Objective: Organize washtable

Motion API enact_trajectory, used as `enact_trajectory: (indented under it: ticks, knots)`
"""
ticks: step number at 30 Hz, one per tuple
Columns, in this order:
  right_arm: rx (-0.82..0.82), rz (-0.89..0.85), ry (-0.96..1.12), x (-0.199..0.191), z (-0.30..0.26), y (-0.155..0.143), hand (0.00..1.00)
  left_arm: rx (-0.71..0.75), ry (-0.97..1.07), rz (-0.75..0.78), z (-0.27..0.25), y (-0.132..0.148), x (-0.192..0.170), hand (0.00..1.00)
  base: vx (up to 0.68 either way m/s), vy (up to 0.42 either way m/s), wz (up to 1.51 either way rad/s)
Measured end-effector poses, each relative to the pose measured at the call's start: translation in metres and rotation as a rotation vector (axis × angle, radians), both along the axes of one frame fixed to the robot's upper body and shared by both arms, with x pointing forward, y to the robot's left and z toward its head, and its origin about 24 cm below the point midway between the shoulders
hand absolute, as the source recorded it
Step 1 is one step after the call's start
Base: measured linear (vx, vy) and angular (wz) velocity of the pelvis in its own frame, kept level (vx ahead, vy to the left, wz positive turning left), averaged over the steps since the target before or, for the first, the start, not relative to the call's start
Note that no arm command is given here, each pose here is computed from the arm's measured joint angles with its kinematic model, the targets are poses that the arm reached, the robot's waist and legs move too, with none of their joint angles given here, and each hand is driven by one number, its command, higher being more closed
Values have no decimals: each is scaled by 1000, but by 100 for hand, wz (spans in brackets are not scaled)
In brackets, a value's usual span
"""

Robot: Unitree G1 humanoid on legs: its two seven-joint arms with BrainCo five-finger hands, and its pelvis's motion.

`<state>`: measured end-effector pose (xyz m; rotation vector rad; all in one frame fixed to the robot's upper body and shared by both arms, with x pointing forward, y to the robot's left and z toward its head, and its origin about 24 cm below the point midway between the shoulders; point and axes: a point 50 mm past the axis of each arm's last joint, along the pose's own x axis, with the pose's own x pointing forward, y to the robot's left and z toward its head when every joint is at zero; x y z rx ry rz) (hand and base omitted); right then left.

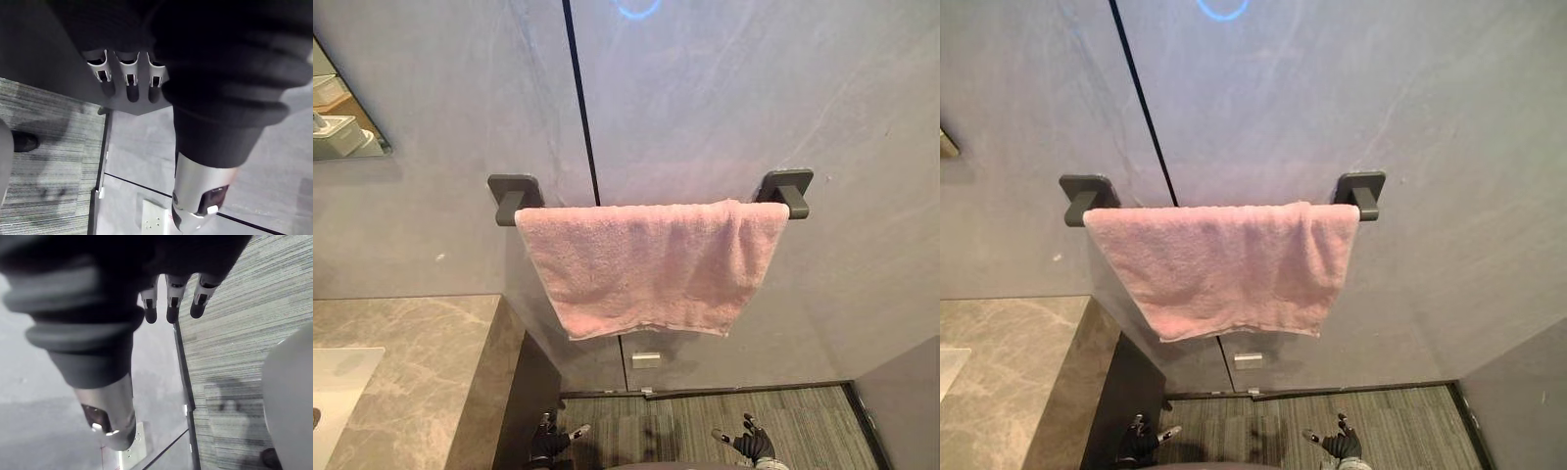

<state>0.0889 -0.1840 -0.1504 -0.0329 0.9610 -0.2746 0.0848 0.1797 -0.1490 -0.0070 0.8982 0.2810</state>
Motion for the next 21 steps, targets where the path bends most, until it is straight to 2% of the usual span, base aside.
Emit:
enact_trajectory:
  ticks: [2,8,11,16,18,21]
  knots:
    - [0,2,-7,3,1,0,0,5,-2,9,0,1,1,0,-21,-15,-34]
    - [9,22,-100,33,11,6,0,43,-71,-4,10,15,37,0,-117,-80,-27]
    - [4,-4,-90,23,11,1,0,42,-97,-15,13,13,49,0,2,-168,63]
    - [3,-3,-100,23,13,1,0,50,-130,-6,18,14,57,0,-123,-467,65]
    - [-8,8,-134,37,17,-3,0,48,-122,18,17,11,53,0,-265,-573,9]
    - [-47,2,-107,29,15,-15,0,12,-113,7,14,-2,51,0,-308,-489,115]
